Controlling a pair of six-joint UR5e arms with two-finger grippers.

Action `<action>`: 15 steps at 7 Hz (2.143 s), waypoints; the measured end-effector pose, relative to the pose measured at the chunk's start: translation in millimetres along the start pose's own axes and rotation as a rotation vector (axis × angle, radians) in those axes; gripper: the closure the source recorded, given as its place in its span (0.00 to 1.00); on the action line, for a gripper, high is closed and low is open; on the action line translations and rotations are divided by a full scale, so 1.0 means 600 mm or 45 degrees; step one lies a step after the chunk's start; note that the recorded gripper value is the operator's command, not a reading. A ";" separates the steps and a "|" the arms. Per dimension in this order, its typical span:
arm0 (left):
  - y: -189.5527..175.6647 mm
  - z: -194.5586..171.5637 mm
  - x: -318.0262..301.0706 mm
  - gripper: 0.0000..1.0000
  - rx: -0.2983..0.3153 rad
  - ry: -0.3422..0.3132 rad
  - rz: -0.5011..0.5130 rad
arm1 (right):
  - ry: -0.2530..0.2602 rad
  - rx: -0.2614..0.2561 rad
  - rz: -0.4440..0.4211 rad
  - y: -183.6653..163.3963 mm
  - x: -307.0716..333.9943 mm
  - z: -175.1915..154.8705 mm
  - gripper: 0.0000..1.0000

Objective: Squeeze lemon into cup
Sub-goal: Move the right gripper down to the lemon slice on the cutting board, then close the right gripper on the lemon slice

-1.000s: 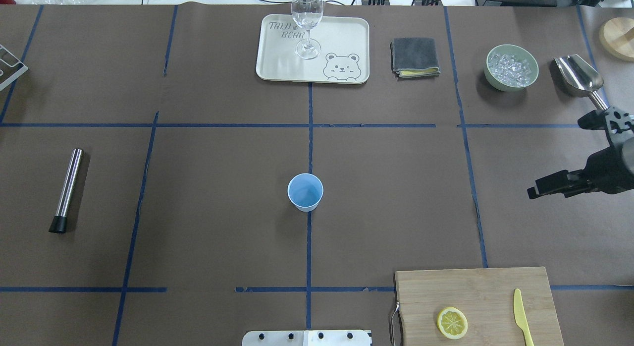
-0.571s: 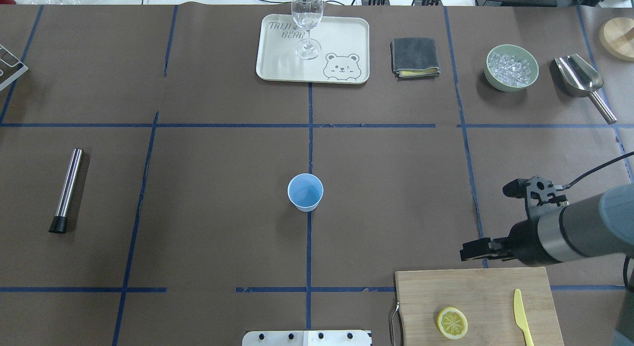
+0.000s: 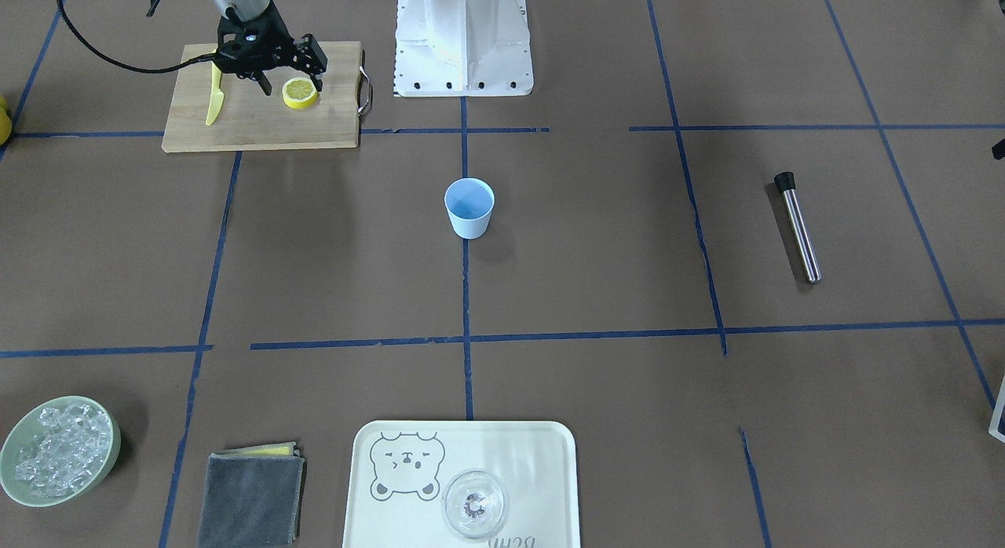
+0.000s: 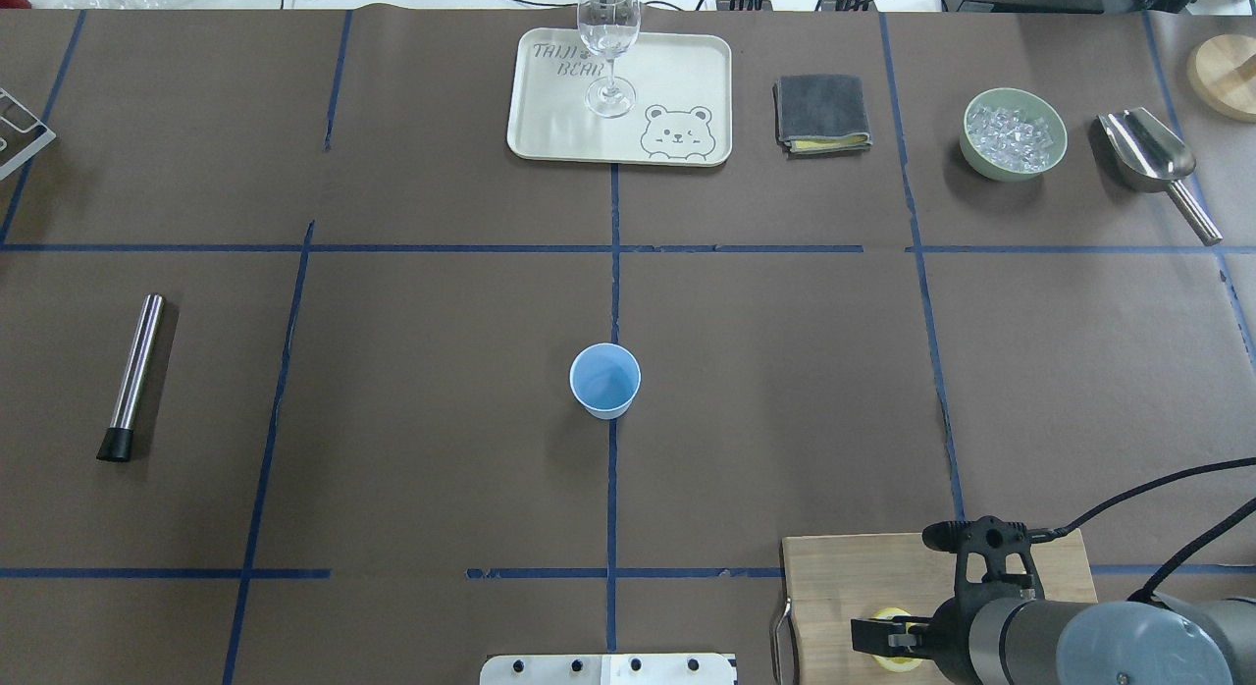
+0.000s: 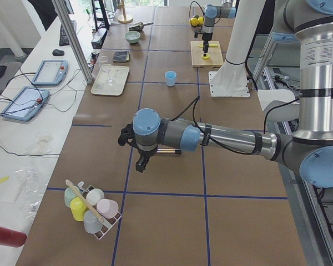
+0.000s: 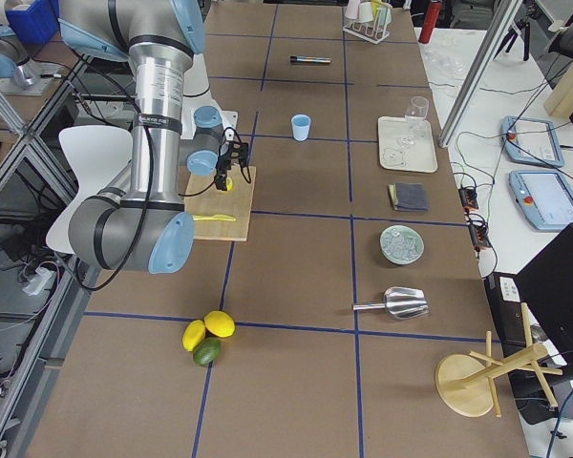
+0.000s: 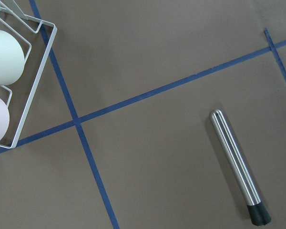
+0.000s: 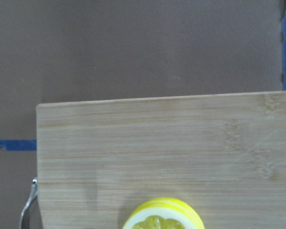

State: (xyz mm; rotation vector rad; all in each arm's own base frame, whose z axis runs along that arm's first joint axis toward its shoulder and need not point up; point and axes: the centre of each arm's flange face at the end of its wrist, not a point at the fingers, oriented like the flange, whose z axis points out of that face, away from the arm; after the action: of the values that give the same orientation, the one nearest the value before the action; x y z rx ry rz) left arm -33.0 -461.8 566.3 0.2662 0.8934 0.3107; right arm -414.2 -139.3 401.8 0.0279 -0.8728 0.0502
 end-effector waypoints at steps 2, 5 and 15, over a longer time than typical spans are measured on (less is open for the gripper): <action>0.003 0.001 -0.001 0.00 -0.002 0.000 -0.003 | 0.014 0.013 0.008 0.014 -0.003 0.006 0.04; 0.006 0.002 -0.002 0.00 -0.005 0.001 -0.004 | 0.030 0.027 0.008 0.017 -0.004 0.012 0.05; 0.008 0.004 -0.003 0.00 -0.006 0.001 -0.005 | 0.048 0.035 0.015 0.014 -0.014 0.016 0.38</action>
State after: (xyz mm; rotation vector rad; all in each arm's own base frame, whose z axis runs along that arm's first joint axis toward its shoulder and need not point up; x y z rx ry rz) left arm -33.2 -458.3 570.7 0.2600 0.8939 0.3089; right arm -427.3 -131.9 401.7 0.0476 -0.8346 0.0733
